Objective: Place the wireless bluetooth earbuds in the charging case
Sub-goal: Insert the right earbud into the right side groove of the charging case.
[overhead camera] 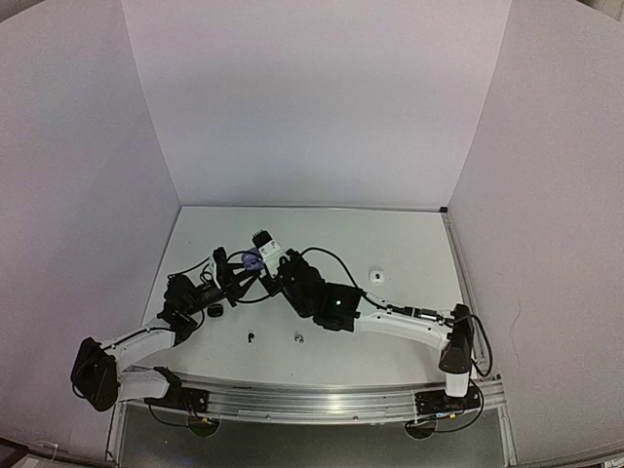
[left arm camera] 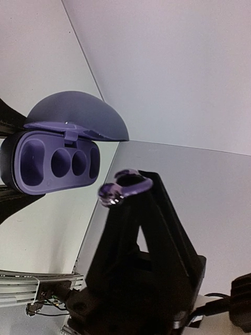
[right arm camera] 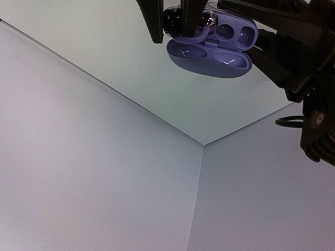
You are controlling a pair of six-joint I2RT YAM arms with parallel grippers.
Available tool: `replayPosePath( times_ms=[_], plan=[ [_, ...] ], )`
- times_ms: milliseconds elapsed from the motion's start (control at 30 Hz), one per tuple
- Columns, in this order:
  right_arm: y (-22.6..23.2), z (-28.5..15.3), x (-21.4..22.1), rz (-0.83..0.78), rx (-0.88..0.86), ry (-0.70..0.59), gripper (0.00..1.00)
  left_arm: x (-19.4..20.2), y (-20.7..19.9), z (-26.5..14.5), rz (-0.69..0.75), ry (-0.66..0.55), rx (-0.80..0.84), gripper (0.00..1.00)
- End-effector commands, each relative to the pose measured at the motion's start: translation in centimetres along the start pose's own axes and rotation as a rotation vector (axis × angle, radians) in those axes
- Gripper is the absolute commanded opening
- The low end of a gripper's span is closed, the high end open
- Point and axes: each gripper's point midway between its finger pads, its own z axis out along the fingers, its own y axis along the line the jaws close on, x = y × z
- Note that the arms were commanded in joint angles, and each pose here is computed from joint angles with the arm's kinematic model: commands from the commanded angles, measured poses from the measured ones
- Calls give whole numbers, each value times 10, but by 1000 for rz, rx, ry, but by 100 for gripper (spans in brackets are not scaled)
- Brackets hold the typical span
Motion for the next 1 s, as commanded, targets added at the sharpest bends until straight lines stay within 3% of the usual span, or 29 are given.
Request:
replayPosePath(
  times_ms=[0,767,967],
  plan=[
    [-2,6,-6,-12,44,-22,0,-23,-1,5,61,-50,-1,0],
    [-15,22,5,1,110,0,0,-27,1,6,44,-58,-13,0],
    [-23,14,-9,37,119,-25,0,-23,3,7,32,-37,-17,0]
  ],
)
